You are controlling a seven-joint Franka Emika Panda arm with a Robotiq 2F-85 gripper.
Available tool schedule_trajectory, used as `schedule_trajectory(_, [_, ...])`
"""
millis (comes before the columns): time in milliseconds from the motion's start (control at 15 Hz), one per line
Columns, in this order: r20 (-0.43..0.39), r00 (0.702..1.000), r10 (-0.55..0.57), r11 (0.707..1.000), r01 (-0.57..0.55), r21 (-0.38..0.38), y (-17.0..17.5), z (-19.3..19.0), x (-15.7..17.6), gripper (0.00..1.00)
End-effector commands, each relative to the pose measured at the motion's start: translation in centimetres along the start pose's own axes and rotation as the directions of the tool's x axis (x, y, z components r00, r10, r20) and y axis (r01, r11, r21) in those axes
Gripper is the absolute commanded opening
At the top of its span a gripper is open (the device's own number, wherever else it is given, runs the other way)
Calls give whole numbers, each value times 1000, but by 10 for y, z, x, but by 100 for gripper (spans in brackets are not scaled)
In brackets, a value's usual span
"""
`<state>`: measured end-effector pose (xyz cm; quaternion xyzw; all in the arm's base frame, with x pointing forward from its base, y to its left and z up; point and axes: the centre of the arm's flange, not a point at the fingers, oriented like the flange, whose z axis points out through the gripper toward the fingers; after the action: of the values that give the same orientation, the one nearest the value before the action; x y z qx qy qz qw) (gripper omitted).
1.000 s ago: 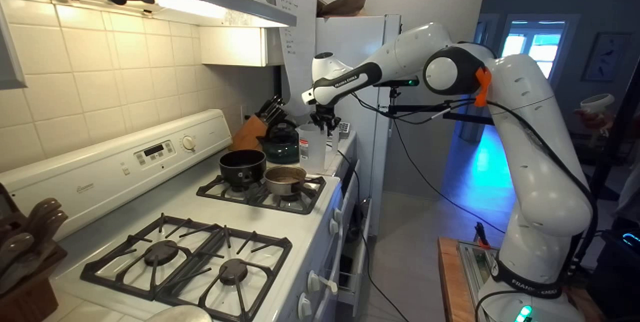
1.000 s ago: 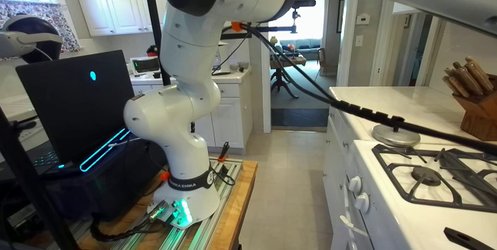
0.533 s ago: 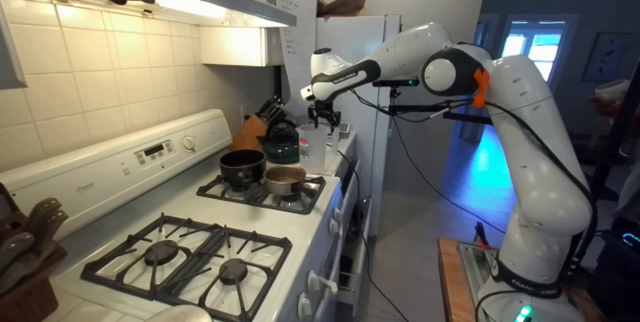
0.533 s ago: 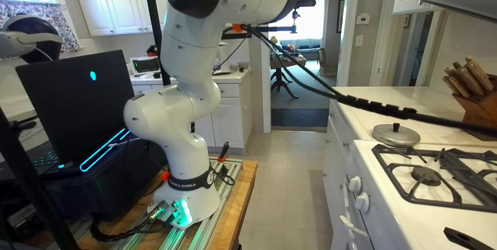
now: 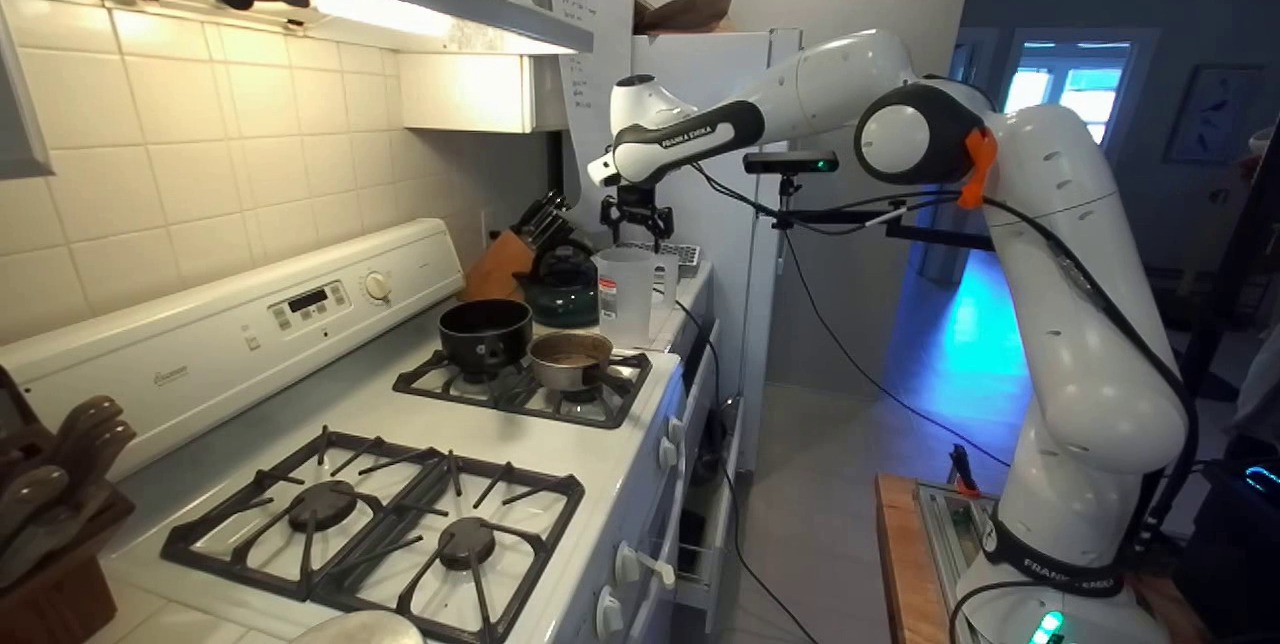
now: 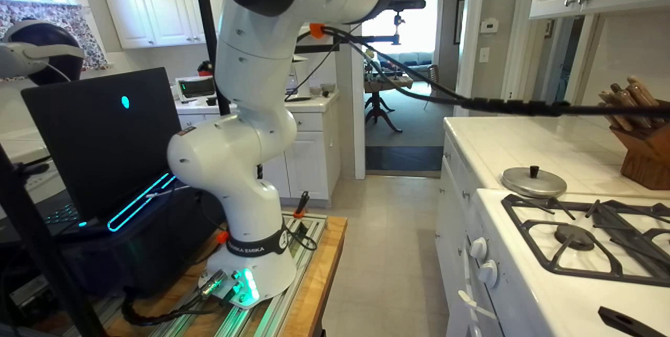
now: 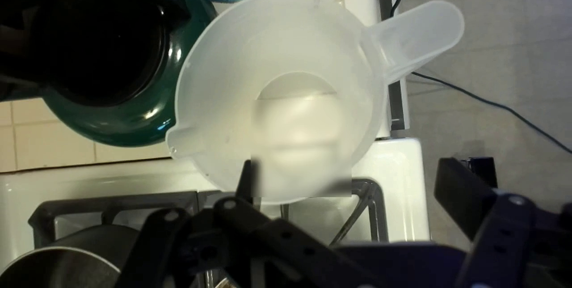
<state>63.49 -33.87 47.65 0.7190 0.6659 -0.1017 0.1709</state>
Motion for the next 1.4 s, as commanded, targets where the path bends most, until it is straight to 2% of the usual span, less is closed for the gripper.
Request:
schedule_trajectory(0, [8, 994, -104, 995, 104, 1, -16, -33, 17, 100])
schedule_trajectory(133, [14, 981, -192, 981, 192, -8, -18, -45, 28, 100])
schedule_trajectory(333, [-12, 940, -342, 939, 341, -48, -16, -58, 43, 100])
schedule_trajectory(467, [-24, 901, -433, 900, 431, -71, -16, -64, 54, 100])
schedule_trajectory(667, [-52, 828, -559, 827, 552, -105, -16, -72, 70, 100])
schedule_trajectory(800, [-68, 769, -635, 770, 625, -128, -18, -77, 80, 100])
schedule_trajectory(1000, [-76, 667, -741, 669, 727, -154, -20, -82, 95, 100])
schedule_trajectory(1333, [-105, 458, -883, 470, 868, -164, -26, -86, 119, 100])
